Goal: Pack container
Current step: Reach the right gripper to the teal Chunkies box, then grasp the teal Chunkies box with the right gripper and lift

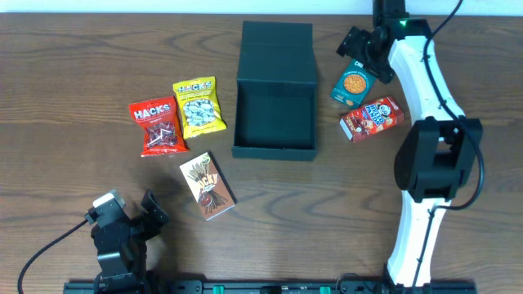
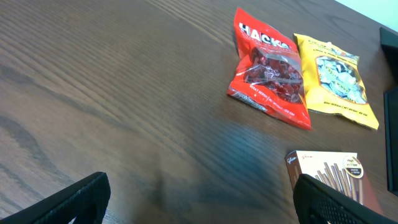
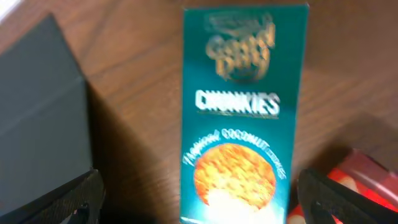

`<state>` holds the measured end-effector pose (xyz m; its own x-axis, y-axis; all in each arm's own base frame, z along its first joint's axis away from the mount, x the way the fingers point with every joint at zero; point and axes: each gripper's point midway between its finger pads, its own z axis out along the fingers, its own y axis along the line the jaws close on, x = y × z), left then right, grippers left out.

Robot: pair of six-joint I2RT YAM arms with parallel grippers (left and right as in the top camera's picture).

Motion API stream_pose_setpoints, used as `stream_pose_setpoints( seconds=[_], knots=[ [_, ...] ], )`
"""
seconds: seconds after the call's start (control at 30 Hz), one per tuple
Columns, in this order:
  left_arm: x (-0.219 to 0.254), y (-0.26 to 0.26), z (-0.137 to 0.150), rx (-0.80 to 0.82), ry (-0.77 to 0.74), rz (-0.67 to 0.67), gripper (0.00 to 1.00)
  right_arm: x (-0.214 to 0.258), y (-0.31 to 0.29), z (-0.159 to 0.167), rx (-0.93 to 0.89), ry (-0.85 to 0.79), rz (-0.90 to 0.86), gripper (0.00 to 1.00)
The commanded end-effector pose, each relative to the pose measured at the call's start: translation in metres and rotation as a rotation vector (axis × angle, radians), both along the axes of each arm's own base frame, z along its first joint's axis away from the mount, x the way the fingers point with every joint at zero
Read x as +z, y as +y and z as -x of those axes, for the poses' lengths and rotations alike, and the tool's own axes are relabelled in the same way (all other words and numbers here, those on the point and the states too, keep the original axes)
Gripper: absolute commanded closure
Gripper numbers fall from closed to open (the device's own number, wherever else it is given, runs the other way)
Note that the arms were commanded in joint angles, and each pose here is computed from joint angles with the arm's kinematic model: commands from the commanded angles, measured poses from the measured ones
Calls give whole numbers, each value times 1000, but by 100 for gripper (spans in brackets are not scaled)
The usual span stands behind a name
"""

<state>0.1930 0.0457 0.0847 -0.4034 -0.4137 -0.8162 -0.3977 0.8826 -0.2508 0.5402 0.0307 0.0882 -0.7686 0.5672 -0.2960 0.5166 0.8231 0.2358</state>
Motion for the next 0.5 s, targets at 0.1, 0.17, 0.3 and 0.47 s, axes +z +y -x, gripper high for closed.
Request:
stream_pose_setpoints(
  seconds=[0.1,0.17,0.3,0.47],
  knots=[
    [-3,-1,0,0,1,10,5,-28,-9,8,-121,86,-12,1],
    [-3,-1,0,0,1,10,5,-33,-10,10,-128,101,-13,1],
    [-3,-1,0,0,1,10,5,-40,-10,10,-128,110,-9,1],
    [-3,-1,0,0,1,10,5,-56,-12,12,-123,141,-2,1]
  ],
)
